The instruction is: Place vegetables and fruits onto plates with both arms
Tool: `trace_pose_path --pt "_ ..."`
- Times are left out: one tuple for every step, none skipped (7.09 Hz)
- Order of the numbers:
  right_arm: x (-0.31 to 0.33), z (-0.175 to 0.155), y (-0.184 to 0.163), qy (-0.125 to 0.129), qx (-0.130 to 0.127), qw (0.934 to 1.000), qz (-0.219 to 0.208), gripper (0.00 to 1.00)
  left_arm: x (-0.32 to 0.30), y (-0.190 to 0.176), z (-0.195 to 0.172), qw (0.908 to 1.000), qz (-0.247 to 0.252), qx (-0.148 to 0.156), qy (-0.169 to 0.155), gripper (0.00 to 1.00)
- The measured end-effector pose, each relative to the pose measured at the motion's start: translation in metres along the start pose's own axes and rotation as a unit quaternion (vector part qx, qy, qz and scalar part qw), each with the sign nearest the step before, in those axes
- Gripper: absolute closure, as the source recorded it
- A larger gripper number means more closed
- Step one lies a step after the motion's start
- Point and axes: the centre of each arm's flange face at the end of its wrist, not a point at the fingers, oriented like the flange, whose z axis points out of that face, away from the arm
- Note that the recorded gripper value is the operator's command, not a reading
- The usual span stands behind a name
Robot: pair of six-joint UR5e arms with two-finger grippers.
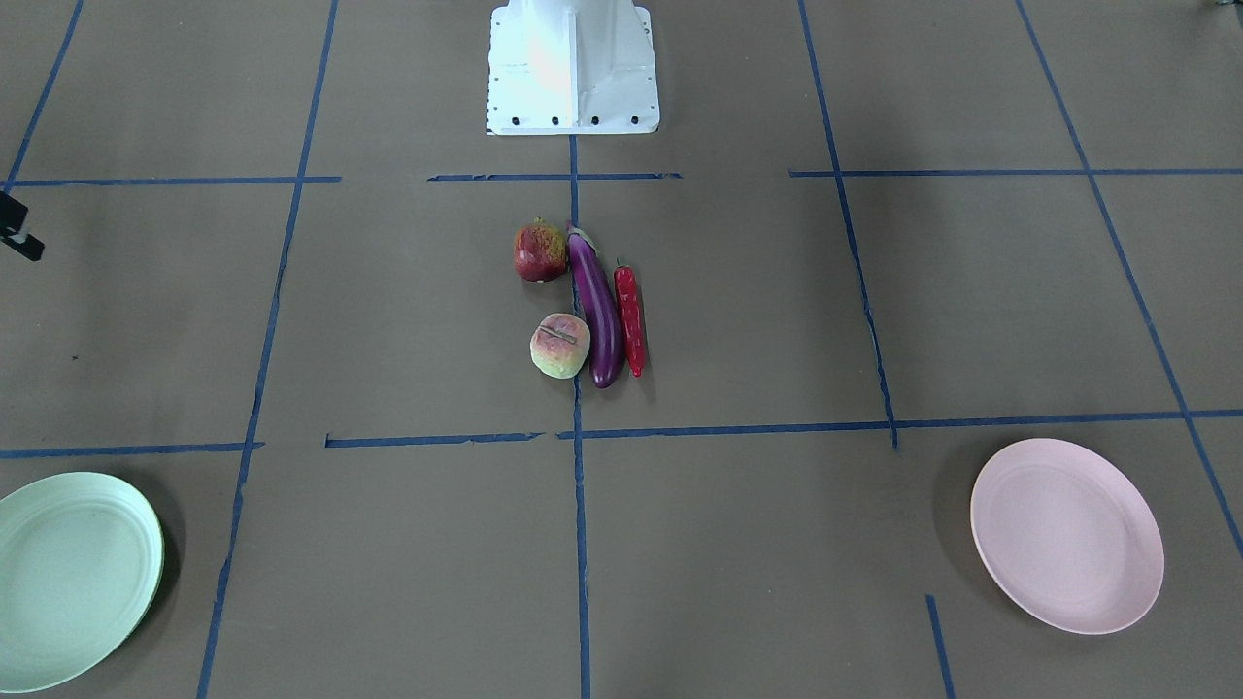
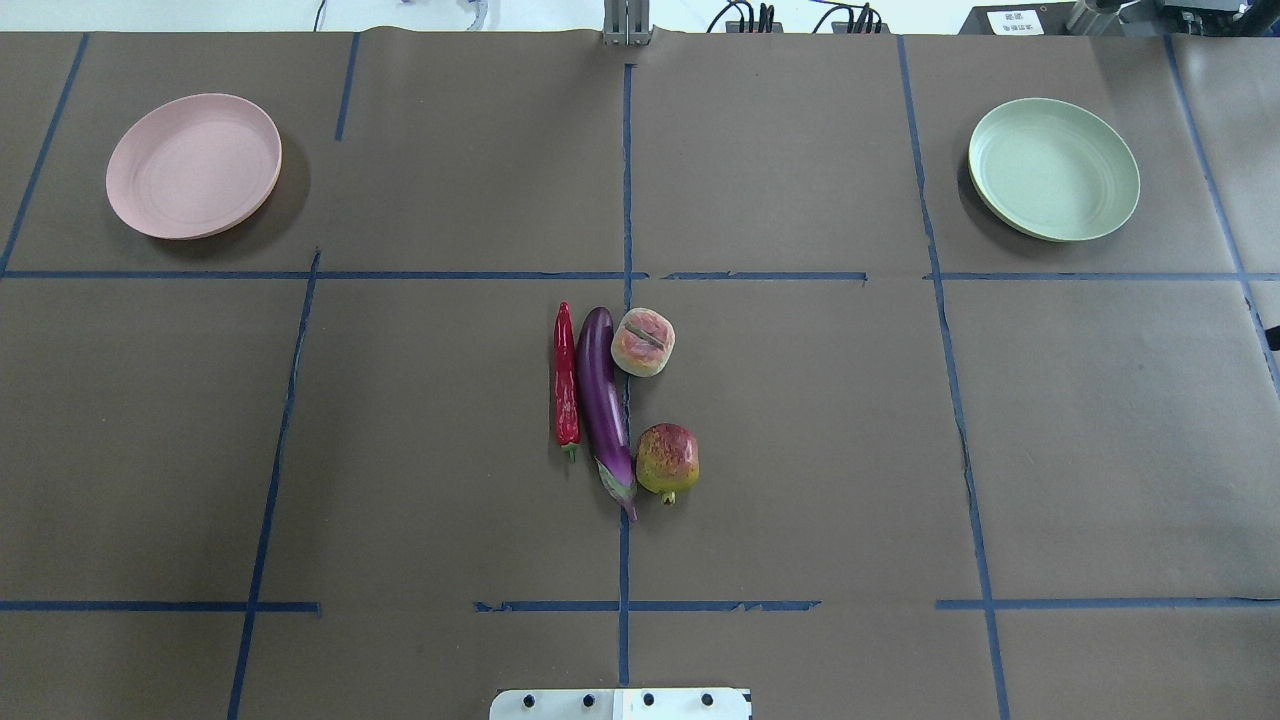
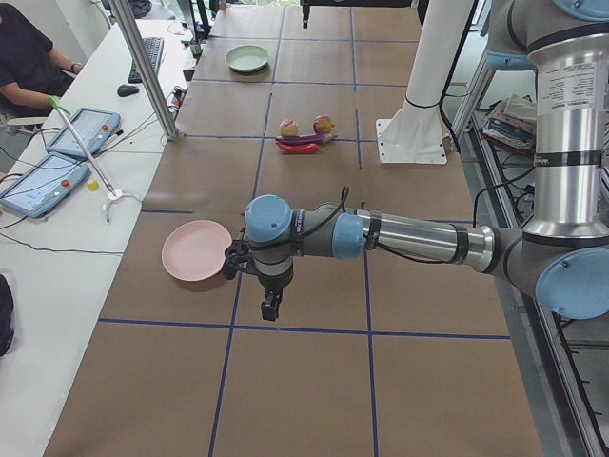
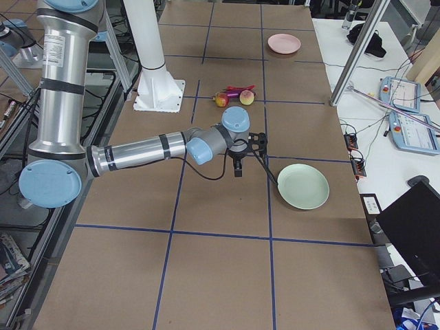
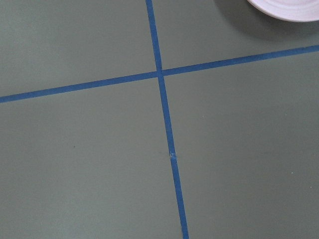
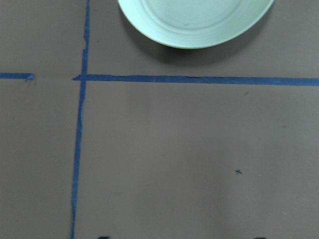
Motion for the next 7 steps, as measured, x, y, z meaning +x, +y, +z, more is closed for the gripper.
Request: trace_pose_path --pt "-0.053 0.016 0.003 0.002 0.007 1.0 0.001 0.01 0.0 0.0 0.0 1.0 0.0 0.0 0.0 0.0" --pt "-0.101 0.029 0.01 -0.001 0.014 0.9998 0.013 0.01 0.0 0.0 0.0 1.0 0.001 0.0 0.0 0.0" --pt "-0.155 0.043 0.015 -0.016 0.016 0.9991 0.036 0.01 0.0 0.0 0.0 1.0 0.0 0.0 0.0 0.0" --pt "-0.204 0.06 0.024 -0.027 0.016 0.998 0.055 0.01 -0.001 0.0 0.001 1.0 0.0 -0.001 0.0 0.0" --pt "-0.258 0.081 0.037 -0.023 0.019 0.9974 0.065 0.01 -0.002 0.0 0.003 1.0 -0.001 -0.002 0.001 0.0" --pt "-0.323 0.098 0.048 0.0 0.021 0.9975 0.067 0.01 -0.003 0.001 0.004 1.0 -0.002 -0.004 0.001 0.0" --pt "-0.384 0.112 0.058 0.029 0.025 0.9971 0.066 0.01 -0.003 0.001 0.004 1.0 -0.002 -0.004 0.002 0.0"
